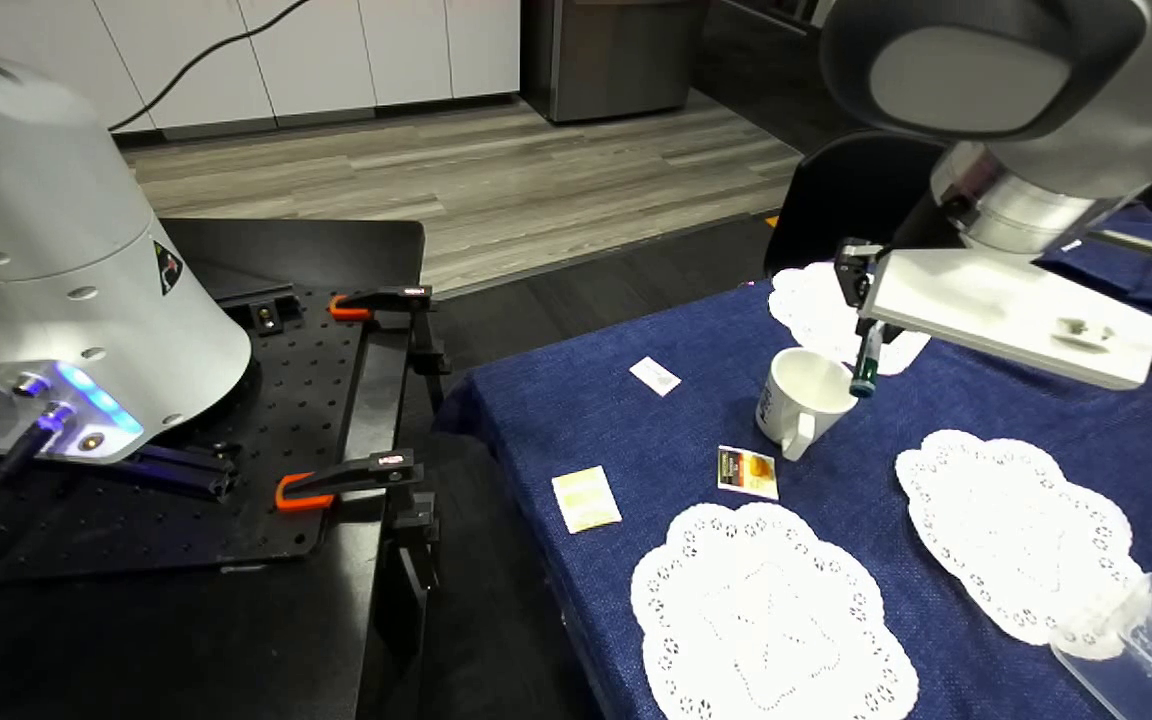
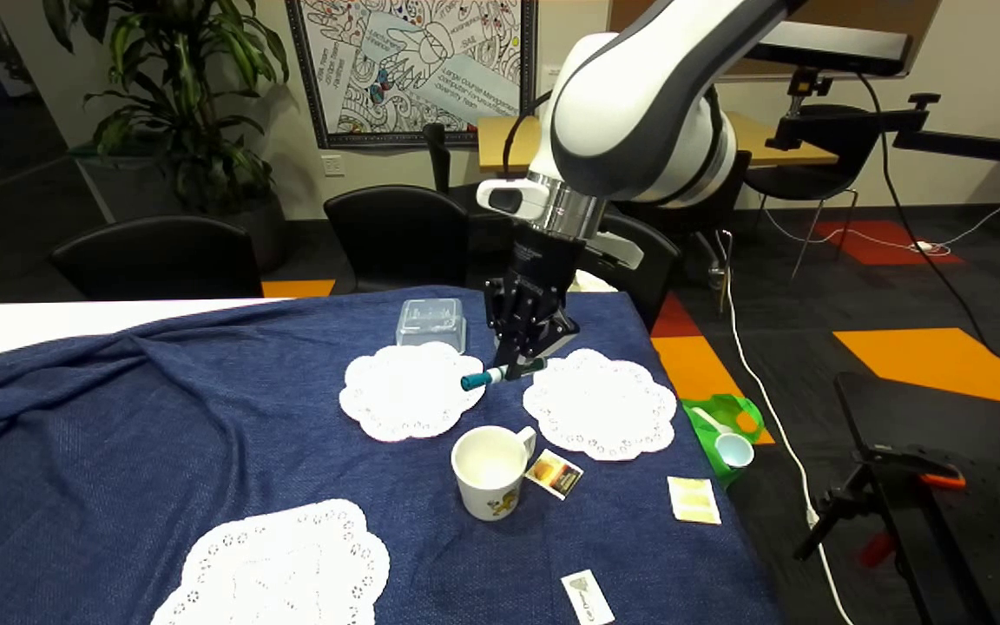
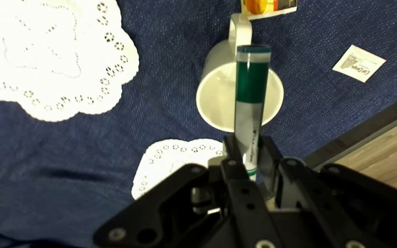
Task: Put the green marker in the mug
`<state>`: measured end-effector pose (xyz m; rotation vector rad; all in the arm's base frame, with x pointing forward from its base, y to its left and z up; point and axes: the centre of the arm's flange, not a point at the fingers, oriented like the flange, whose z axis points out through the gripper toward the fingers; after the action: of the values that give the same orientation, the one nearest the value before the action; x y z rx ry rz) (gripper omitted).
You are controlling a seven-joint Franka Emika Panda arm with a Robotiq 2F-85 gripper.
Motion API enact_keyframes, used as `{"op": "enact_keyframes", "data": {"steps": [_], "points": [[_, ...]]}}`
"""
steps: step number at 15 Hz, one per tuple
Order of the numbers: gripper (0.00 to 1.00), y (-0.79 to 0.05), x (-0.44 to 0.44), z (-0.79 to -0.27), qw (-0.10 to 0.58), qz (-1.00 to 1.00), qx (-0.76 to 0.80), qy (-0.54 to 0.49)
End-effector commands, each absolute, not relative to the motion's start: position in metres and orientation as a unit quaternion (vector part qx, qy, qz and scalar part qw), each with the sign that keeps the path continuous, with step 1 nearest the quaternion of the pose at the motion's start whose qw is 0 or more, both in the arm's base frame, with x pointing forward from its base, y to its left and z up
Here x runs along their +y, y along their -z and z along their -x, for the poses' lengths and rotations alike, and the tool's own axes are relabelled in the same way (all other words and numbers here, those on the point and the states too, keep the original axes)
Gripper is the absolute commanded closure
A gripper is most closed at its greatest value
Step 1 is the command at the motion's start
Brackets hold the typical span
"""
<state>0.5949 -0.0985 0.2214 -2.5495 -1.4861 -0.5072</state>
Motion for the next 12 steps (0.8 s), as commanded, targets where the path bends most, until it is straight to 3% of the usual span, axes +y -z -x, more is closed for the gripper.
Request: {"op": "enact_keyframes", "data": {"steps": [1, 12], "points": [[0.95, -0.219, -0.104, -0.602, 0.111, 0.799, -0.549, 0.219], [0.95, -0.205, -0.114, -0.615, 0.241, 0.652, -0.647, 0.314]]}}
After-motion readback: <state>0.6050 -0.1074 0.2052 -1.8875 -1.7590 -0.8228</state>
